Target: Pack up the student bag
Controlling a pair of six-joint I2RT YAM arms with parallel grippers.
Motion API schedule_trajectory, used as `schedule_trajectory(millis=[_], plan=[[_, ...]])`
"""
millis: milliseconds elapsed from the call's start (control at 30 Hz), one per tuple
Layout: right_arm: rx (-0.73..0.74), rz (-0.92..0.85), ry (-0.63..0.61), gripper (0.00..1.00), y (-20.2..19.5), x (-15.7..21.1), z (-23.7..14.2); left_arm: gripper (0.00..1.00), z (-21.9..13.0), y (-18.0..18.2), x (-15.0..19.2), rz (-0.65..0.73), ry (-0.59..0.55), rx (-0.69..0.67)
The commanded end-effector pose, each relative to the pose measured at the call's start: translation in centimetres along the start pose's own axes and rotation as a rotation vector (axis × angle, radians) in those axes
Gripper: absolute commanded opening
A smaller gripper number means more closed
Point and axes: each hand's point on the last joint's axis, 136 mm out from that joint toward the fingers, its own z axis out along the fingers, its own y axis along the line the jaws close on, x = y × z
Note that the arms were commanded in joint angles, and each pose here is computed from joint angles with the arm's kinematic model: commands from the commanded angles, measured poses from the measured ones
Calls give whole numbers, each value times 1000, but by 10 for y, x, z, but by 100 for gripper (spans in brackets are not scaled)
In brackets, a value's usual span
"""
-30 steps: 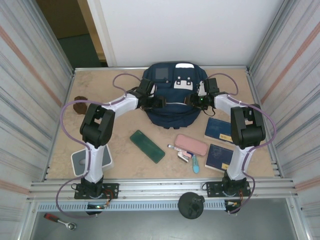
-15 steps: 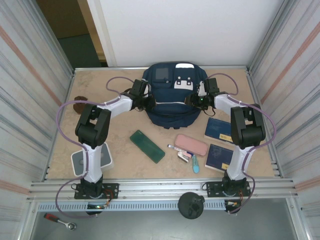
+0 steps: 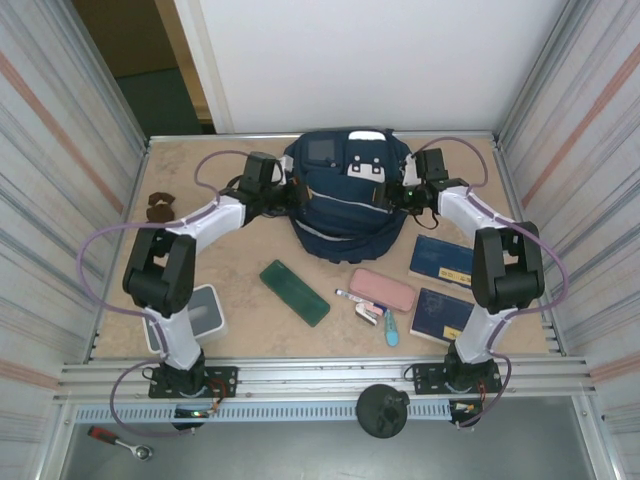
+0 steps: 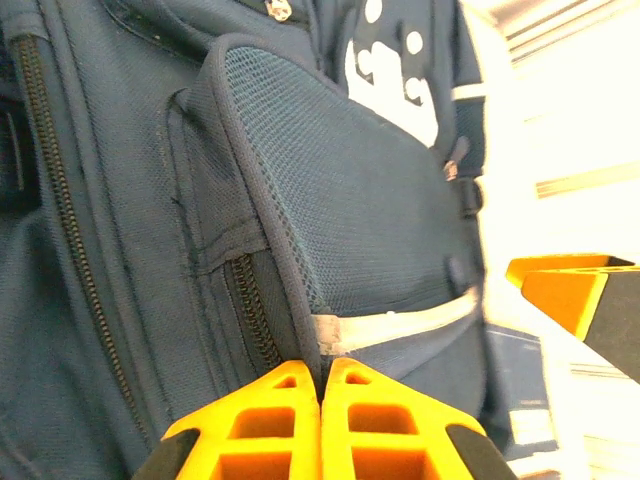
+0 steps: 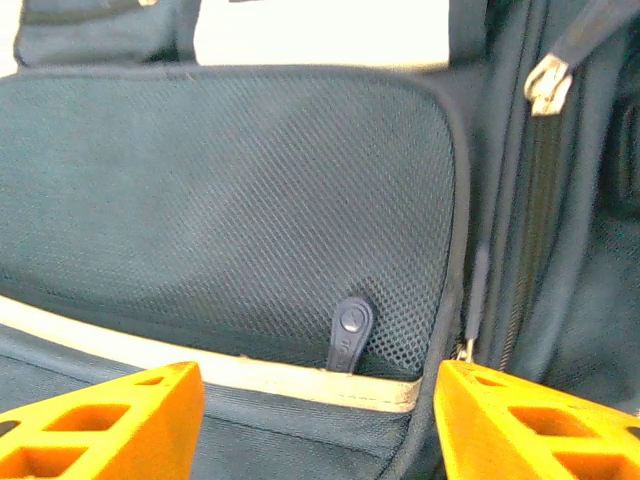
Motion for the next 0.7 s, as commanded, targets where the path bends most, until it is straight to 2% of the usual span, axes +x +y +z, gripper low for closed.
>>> schedule_trajectory(millis=[0,233,433,667], plan=[[-18,13,6,68,5,6,-10,0,-33,-42,-33,-20,-102,178],[-20,16,14,76,6,17,-16,0,-51,-29,-45,-68,-154,162],[146,24,3,78,-34,24,-35,0,-66,20,-62,-166,-247,87],[217,79,41,78,-61,47,-36,0,-82,37,-79,-203,-334,60]])
